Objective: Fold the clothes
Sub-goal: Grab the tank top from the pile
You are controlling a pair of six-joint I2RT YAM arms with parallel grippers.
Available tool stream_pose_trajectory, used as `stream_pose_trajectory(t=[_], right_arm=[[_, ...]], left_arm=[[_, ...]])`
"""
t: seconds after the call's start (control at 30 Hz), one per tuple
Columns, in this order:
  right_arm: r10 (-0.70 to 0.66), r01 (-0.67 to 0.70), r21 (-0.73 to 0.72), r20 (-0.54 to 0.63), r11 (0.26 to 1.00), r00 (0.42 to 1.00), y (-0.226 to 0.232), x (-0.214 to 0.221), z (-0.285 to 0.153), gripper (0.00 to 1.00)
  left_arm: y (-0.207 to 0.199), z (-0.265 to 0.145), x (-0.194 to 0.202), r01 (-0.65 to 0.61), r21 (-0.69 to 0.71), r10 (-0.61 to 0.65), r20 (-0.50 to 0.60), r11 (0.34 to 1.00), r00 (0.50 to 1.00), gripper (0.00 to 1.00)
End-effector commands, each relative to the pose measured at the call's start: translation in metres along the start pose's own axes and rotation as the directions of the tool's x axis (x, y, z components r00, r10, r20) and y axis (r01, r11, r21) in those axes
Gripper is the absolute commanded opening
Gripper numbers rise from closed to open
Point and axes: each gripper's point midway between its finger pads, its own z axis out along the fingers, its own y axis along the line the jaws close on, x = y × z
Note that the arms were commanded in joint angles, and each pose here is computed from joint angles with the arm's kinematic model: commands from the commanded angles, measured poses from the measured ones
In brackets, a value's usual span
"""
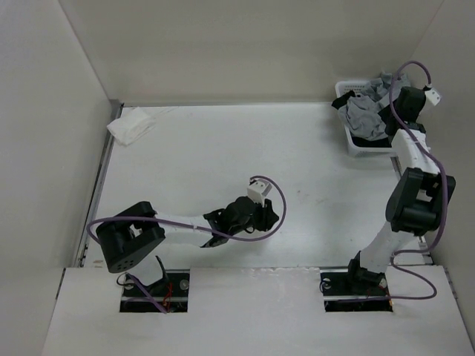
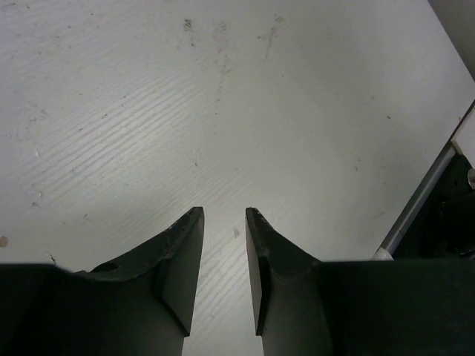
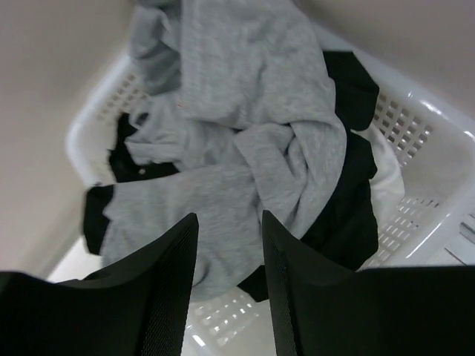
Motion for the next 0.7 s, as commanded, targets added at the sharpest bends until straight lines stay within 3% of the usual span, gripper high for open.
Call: stream_pose_trajectory(t=[0.0, 0.2, 0.4, 0.67], right_arm=[[-0.053, 0.055, 0.034, -0.058, 0.998, 0.997, -0.013, 0.005, 0.022, 0.47], [-0.101, 0.108, 0.061, -0.109, 0.992, 0.989, -0.029, 0.025, 0.054, 0.51], [-0.09, 0.097, 0.065, -0.104, 0.993, 0.991, -0.029, 0.026, 0.068, 0.39], [-0.093, 0.1, 0.059, -0.12, 0.993, 0.988, -0.023, 0.033, 0.085, 0.43]], left_arm=[[-0.011, -0.003, -0.024, 0.025, 0.058, -0.03, 0.08, 0.998, 0.996, 0.29], [-0.009, -0.002, -0.023, 0.035, 0.056, -0.039, 0.077, 0.998, 0.996, 0.3], [-0.013, 0.002, -0.019, 0.047, 0.077, -0.052, 0.057, 0.996, 0.997, 0.3], [-0.016, 0.001, -0.018, 0.056, 0.093, -0.061, 0.054, 0.994, 0.997, 0.3]])
